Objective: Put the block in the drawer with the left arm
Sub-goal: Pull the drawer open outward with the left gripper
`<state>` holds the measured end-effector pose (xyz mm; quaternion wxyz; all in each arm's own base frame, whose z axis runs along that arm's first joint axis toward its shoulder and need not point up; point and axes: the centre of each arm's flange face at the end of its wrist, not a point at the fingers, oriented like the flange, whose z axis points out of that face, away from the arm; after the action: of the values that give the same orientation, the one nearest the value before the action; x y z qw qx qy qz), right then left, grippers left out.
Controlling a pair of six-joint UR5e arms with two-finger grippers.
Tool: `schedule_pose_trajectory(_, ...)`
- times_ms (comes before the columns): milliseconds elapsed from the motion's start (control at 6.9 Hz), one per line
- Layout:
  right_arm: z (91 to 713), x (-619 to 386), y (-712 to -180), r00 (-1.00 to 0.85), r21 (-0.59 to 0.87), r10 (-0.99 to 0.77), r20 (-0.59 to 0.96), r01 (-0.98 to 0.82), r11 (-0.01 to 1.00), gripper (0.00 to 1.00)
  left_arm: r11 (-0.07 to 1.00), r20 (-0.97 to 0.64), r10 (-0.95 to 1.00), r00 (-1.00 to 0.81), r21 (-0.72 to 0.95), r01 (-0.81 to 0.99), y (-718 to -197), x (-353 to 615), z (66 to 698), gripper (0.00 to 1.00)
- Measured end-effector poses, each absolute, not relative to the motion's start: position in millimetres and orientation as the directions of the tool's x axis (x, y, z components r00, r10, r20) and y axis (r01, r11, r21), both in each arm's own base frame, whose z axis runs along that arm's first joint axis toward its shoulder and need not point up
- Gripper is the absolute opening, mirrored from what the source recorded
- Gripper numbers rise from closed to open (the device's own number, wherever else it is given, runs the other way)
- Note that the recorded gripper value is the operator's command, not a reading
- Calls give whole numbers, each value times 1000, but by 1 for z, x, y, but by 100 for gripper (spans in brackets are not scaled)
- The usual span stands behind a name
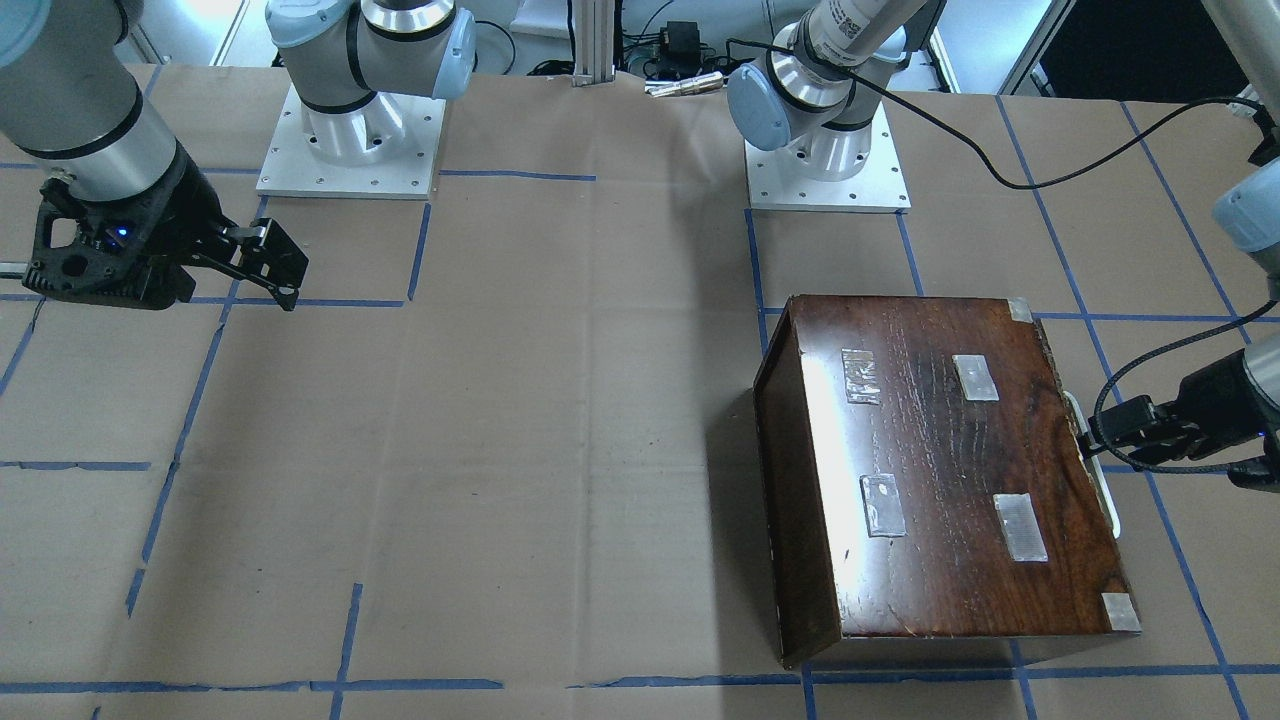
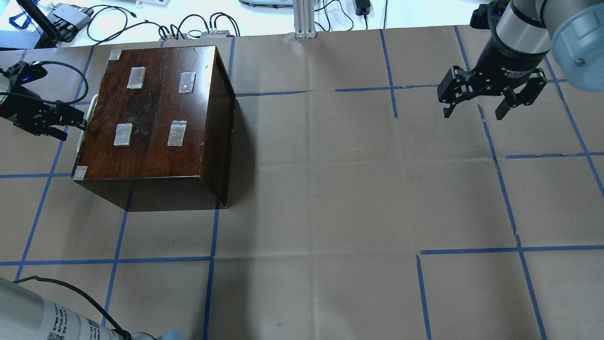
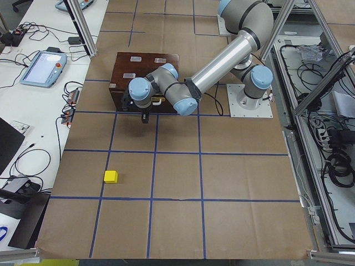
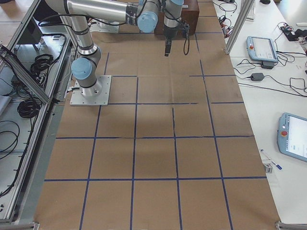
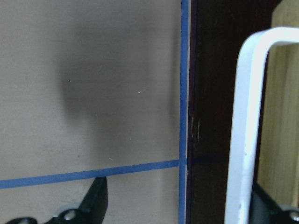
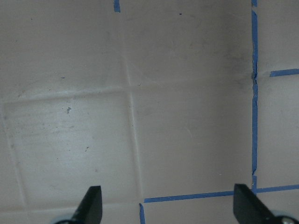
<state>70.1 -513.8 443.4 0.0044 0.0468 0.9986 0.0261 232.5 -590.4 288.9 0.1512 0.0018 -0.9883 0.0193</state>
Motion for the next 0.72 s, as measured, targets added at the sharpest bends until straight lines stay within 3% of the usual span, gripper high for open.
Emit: schedule_pose_trajectory(725,444,70,-514,-996,52,94,-6,93,994,100,999,235,4,-972,-52,-9,-590,245,291,98)
